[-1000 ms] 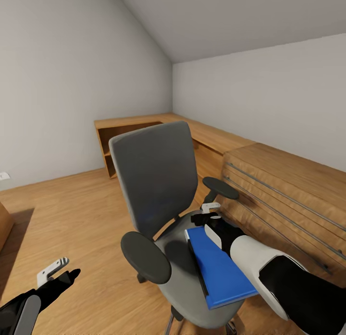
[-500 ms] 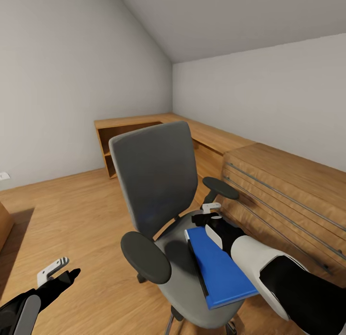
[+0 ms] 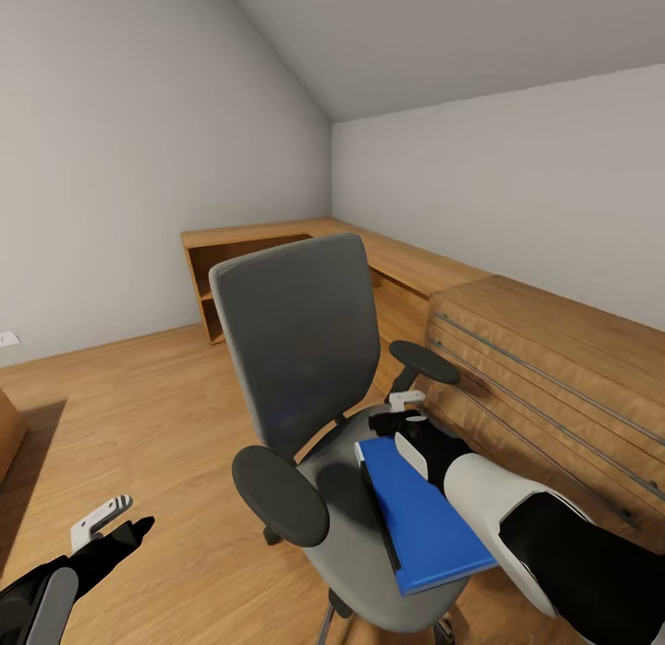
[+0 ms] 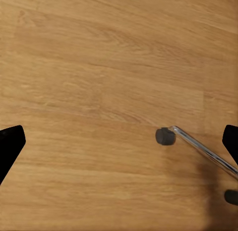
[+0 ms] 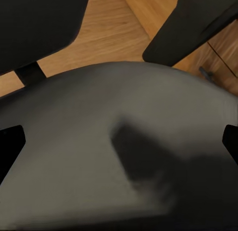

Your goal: In the bedroom, organize the workspace by keeping the computer under the desk, ensuring the monitor is on the desk, placing the keyboard on the desk next to the monitor, placing the mouse on the desk next to the keyboard, moving the folder from the swivel chair onto the desk next to the mouse, stacking the notebook on top of the folder with the pen on top of the notebook, and positioning the swivel chair next to the desk.

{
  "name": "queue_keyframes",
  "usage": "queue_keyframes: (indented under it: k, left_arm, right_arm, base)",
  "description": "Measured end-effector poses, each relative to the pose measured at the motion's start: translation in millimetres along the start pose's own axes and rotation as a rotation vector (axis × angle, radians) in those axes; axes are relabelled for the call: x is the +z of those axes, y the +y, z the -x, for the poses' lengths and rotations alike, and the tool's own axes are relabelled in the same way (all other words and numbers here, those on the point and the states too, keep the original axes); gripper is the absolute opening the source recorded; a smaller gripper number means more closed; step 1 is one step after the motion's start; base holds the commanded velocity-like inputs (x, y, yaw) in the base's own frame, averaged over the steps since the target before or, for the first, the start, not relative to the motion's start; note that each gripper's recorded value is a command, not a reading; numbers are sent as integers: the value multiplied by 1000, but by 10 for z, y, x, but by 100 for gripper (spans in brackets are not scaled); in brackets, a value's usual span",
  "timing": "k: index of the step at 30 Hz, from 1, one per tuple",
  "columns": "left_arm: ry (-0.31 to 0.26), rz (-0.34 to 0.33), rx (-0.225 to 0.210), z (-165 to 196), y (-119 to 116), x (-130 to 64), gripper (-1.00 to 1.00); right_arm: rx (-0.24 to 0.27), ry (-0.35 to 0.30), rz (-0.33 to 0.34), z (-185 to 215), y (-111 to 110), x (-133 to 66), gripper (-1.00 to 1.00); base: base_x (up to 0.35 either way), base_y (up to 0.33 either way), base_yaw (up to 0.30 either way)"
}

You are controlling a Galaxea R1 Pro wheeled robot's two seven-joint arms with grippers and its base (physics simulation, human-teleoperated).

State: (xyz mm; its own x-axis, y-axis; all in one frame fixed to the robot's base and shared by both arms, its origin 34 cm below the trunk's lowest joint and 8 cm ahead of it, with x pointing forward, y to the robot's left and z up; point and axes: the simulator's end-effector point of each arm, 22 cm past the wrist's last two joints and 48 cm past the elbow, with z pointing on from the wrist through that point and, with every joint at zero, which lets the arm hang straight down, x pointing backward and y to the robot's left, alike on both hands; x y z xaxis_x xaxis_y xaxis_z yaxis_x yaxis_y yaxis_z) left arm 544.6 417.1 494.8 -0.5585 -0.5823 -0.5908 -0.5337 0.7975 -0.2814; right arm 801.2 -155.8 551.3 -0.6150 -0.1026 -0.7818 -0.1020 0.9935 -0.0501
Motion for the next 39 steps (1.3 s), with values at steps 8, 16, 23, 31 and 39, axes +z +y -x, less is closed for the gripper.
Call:
queue_keyframes:
  k: [8, 16, 23, 31, 39]
  left_arm:
    - [0, 0, 0, 3, 1, -1, 100]
    - [-1, -1, 0, 6, -3, -3, 100]
    - [-2, -1, 0, -70, 41, 62, 100]
    - [-2, -2, -1, -103, 57, 89, 100]
    - [-1, -1, 0, -105, 58, 89, 100]
  right_arm:
    - [0, 44, 1, -95, 3, -3, 100]
    - [-10, 99, 1, -216, 1, -11, 100]
    - [-29, 101, 1, -299, 18, 30, 100]
    - [-27, 93, 7, -301, 50, 45, 100]
    - [-22, 93, 9, -299, 55, 45, 100]
  base:
    - [0, 0, 0]
    - [0, 0, 0]
    - [0, 0, 0]
    - [0, 0, 0]
    - [0, 0, 0]
